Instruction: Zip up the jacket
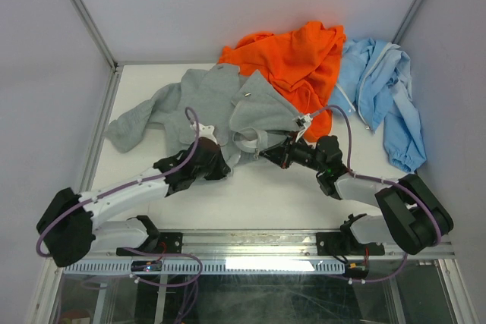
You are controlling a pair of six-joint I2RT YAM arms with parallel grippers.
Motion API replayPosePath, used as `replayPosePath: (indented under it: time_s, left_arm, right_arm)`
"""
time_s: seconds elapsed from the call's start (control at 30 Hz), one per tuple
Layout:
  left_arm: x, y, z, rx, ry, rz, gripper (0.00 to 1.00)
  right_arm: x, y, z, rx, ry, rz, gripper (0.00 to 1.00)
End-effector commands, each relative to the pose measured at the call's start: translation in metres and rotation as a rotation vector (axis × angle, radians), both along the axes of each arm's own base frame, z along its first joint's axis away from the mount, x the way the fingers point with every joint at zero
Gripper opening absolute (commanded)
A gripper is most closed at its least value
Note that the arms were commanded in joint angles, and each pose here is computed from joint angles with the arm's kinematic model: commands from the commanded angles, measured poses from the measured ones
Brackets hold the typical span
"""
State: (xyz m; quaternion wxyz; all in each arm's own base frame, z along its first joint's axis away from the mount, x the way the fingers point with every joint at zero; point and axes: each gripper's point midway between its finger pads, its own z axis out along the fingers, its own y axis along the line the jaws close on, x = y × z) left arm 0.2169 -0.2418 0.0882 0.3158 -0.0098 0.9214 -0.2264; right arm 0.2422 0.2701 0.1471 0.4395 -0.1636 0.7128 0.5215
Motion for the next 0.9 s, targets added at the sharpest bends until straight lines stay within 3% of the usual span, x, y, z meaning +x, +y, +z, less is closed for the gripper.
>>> replayPosePath:
  time_s: [0.0,0.23,0.43,0.53,0.63,0.73,0.87]
  left_arm:
    - [0.017,-0.022,0.073,-0.306,-0.213,-0.028,0.00]
    - [0.019,-0.008,0.125,-0.490,-0.432,-0.031,0.00]
    - [0.000,-0.008,0.165,-0.658,-0.610,-0.131,0.00]
    - [-0.012,-0.005,0.181,-0.724,-0.671,-0.170,0.00]
    - [-0.008,0.015,0.183,-0.703,-0.709,-0.081,0.00]
    - [-0.003,0.035,0.186,-0.669,-0.752,0.011,0.00]
    - [-0.007,0.034,0.189,-0.729,-0.790,-0.003,0.00]
  right_arm:
    - [0.003,0.009,0.029,0.055,-0.047,0.012,0.00]
    - [-0.018,0.024,0.041,0.096,-0.032,0.143,0.00]
    - [-0.023,0.035,0.055,0.136,0.002,0.221,0.00]
    - [-0.004,0.030,0.049,0.142,0.076,0.126,0.00]
    - [0.019,0.010,0.045,0.129,0.101,0.002,0.00]
    - [0.024,0.002,0.049,0.114,0.132,-0.027,0.00]
    - [0.026,0.012,0.067,0.125,0.109,-0.003,0.00]
